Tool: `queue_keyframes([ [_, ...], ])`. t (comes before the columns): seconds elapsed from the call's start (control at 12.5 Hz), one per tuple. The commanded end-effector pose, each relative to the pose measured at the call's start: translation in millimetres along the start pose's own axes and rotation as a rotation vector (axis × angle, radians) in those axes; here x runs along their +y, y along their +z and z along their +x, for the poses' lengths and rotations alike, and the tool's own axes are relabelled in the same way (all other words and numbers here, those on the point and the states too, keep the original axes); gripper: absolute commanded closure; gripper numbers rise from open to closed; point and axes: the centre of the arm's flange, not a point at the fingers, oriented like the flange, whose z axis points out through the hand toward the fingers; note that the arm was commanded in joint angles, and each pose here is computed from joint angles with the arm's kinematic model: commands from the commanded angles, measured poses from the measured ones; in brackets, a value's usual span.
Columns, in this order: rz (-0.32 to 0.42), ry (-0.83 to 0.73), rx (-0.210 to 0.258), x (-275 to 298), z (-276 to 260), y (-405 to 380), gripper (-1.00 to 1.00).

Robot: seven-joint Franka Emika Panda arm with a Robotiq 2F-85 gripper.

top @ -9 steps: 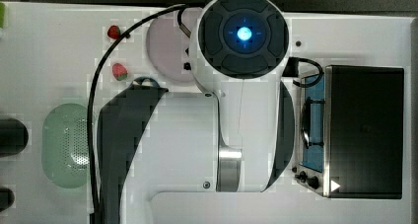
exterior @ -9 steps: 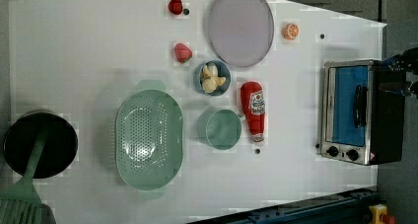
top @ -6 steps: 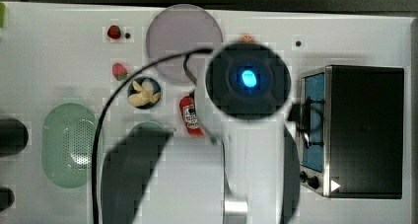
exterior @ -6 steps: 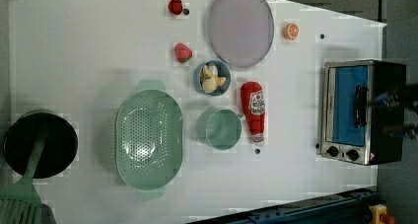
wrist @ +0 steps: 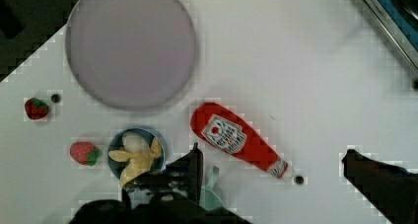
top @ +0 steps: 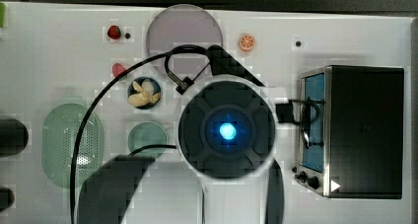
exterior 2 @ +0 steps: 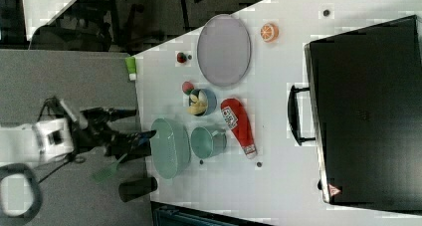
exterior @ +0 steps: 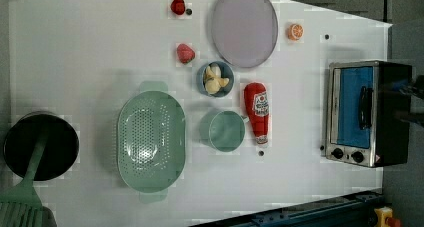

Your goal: Pick Ketchup from the table and place it in strainer.

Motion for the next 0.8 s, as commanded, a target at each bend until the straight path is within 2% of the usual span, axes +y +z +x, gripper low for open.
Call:
queue_keyframes([
  [0.08, -0.063, -0.238, -0.112, -3, -4, 91, -1.0],
  [0.32, -0.046, -0.477, -0.12, -8, -11, 145, -1.0],
  [0.8, 0.011, -0.915, -0.091, -10, -31, 252, -1.0],
])
